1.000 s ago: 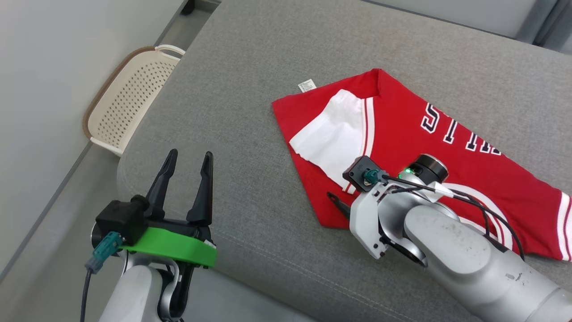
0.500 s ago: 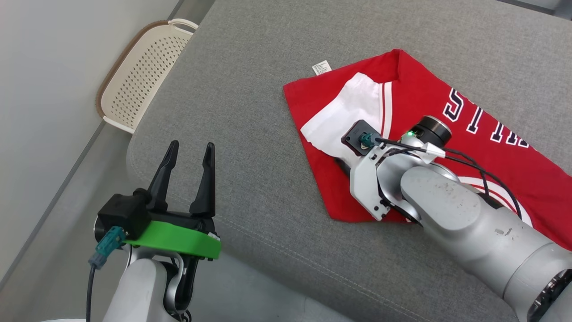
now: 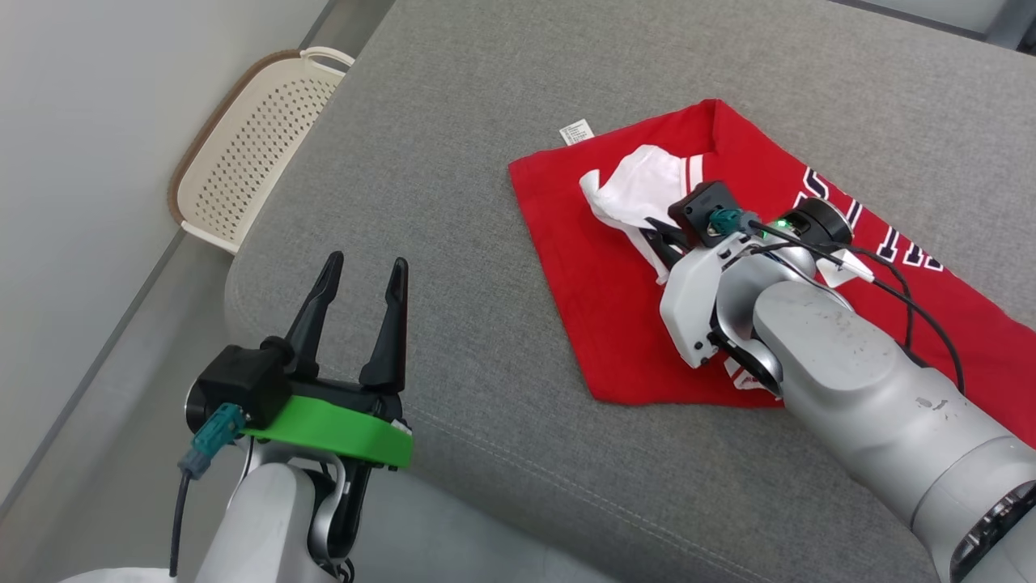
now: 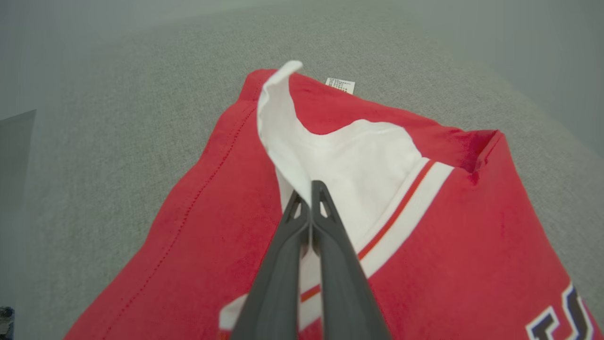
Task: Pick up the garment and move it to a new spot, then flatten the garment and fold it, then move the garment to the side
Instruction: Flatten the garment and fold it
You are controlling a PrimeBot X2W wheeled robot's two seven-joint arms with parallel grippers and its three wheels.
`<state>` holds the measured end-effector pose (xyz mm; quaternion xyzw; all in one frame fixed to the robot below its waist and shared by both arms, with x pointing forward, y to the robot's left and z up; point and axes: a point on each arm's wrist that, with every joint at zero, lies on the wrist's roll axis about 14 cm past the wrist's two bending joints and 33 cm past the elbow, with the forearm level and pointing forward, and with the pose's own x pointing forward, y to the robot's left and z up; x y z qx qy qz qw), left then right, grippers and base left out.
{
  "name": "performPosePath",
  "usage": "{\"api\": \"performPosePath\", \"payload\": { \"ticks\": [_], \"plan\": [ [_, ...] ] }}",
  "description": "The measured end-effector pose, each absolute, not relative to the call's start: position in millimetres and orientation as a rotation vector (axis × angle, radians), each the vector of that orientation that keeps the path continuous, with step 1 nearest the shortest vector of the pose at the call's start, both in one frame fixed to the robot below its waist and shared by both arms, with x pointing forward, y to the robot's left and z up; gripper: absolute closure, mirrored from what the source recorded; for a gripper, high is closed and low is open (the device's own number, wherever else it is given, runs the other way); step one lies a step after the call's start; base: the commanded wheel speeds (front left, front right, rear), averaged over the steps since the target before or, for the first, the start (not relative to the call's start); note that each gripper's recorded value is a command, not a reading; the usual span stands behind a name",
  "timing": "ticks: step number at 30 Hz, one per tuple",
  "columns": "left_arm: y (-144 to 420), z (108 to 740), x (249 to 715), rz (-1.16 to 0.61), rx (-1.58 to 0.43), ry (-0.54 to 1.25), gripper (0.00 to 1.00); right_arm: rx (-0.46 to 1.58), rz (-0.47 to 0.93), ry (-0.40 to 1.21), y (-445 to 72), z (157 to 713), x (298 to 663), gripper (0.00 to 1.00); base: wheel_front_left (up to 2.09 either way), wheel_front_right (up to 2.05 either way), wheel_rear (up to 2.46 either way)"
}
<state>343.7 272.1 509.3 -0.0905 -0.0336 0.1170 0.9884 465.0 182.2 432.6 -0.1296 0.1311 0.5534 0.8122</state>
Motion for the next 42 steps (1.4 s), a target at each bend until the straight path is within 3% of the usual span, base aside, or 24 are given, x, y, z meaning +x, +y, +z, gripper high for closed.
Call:
{"api": "performPosePath", "payload": {
  "ticks": [10,21,33,42],
  "plan": [
    [256.4,511.4,361.1,0.151,-0.173,-0.074,0.0,-0.058,0.946,0.204,124.1,458.3,510.4,1.0,0.0,0.0,0.0],
    [215.1,508.5,401.2,-0.012,-0.164,-0.067,0.0,-0.002,0.523,0.244,-33.4,429.2,558.0,1.0,0.0,0.0,0.0],
    [193.0,494.0,424.9,-0.093,-0.162,-0.032,0.0,0.013,0.282,0.268,-121.7,404.2,558.4,1.0,0.0,0.0,0.0],
    [180.7,489.6,432.6,-0.131,-0.167,-0.022,0.0,0.054,0.276,0.276,-112.8,391.7,532.9,1.0,0.0,0.0,0.0]
  ]
}}
